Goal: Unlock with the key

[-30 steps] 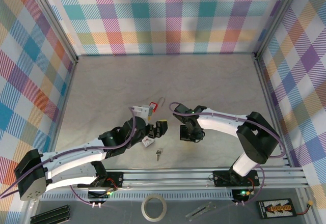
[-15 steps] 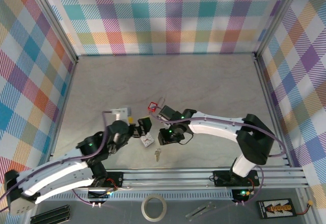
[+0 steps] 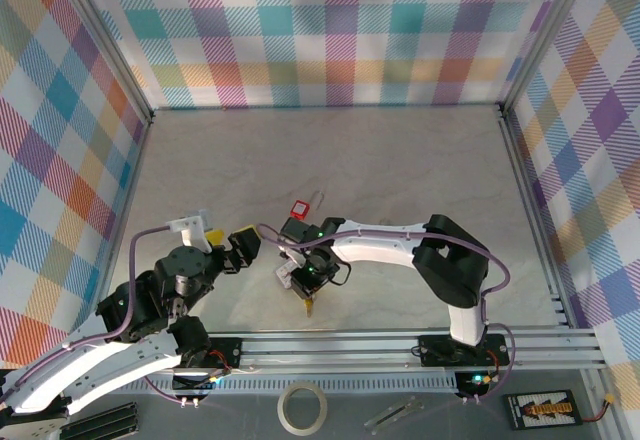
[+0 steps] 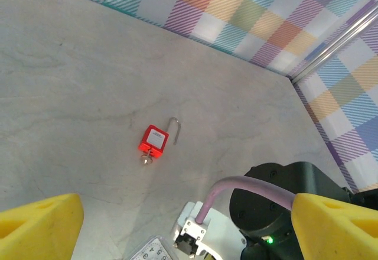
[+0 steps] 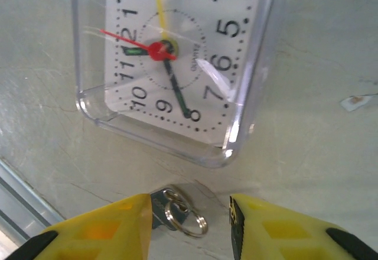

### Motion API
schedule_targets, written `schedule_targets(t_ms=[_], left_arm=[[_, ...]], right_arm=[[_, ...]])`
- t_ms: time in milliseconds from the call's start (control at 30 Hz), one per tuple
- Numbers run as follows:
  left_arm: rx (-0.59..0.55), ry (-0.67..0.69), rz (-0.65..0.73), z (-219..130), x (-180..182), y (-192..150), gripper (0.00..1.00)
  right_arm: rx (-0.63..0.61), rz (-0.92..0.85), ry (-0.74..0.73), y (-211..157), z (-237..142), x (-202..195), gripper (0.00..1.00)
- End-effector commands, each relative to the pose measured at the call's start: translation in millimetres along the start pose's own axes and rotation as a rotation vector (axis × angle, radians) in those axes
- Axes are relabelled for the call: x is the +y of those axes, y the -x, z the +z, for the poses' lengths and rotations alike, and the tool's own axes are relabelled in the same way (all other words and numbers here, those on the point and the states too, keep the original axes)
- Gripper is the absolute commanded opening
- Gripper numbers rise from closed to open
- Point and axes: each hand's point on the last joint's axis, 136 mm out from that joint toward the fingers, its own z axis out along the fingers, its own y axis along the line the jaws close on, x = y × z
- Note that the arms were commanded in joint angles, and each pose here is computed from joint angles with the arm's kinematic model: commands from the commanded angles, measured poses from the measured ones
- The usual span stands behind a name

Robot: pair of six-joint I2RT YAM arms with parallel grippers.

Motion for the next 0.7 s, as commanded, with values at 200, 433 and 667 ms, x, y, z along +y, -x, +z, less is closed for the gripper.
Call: schedule_targets(t_ms=[200,433,667], left_arm=[[0.010,0.021,0.050,0,3,0,0.90],[0.010,0.028,0.053,2,5,-3,0.91],[0.008,0.041,0.058,2,7,-3,0.91]], right_arm=[[0.045,-0.089,0.047,-19,0,11,0.41],[0.064,-0.092,0.054,-22,10,11,0.41],[0.069,-0.082,0.030,-21,17,6,0.28]])
